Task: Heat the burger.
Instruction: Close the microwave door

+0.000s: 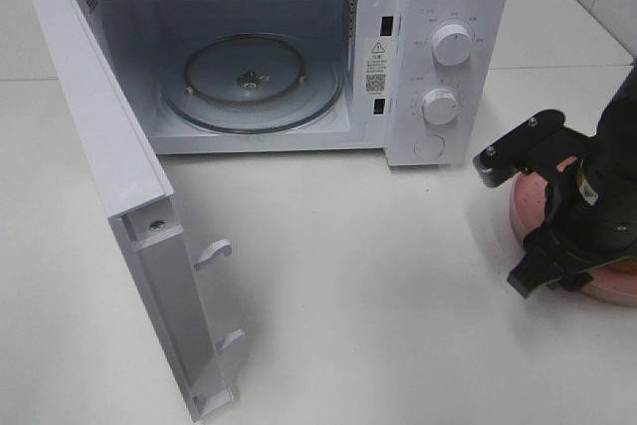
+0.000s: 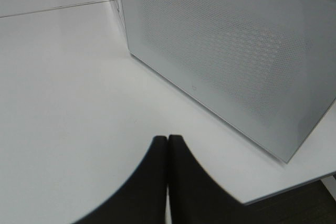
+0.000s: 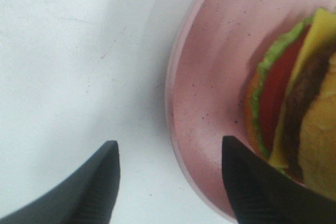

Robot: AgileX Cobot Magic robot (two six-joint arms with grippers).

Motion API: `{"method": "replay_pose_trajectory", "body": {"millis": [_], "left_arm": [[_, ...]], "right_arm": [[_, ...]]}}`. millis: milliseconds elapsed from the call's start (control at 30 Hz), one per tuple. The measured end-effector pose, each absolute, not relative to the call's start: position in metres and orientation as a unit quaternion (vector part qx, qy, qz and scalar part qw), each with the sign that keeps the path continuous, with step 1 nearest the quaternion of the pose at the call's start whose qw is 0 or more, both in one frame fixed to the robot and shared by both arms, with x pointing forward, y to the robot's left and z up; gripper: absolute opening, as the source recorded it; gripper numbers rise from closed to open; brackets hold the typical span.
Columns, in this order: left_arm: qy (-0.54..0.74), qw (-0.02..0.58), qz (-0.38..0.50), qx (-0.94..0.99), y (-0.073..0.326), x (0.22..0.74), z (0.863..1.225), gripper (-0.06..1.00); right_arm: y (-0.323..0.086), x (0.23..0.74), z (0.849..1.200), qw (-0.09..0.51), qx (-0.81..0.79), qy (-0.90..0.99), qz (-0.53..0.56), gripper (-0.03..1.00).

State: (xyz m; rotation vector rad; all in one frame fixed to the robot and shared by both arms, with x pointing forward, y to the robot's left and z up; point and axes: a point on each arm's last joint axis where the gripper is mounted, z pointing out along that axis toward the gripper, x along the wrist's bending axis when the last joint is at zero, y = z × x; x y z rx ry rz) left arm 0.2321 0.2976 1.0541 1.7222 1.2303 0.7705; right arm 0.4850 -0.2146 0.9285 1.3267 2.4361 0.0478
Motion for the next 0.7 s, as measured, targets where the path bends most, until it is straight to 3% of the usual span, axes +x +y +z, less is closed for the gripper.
{"method": "replay_pose_trajectory", "body": {"millis": [367,700], "left_arm": [[0.493,0.430,0.309,0.690,0.298,0.232,1.054,0.00],[0.493,0.430,0.309,0.690,0.298,0.232,1.054,0.00]], "right_arm": [[-0.209,0.477,0.962,0.107,0.590,0.799,0.047,0.61],[-0.252,0.474,0.984,0.049,0.686,0.724,0.050,0.63]]}}
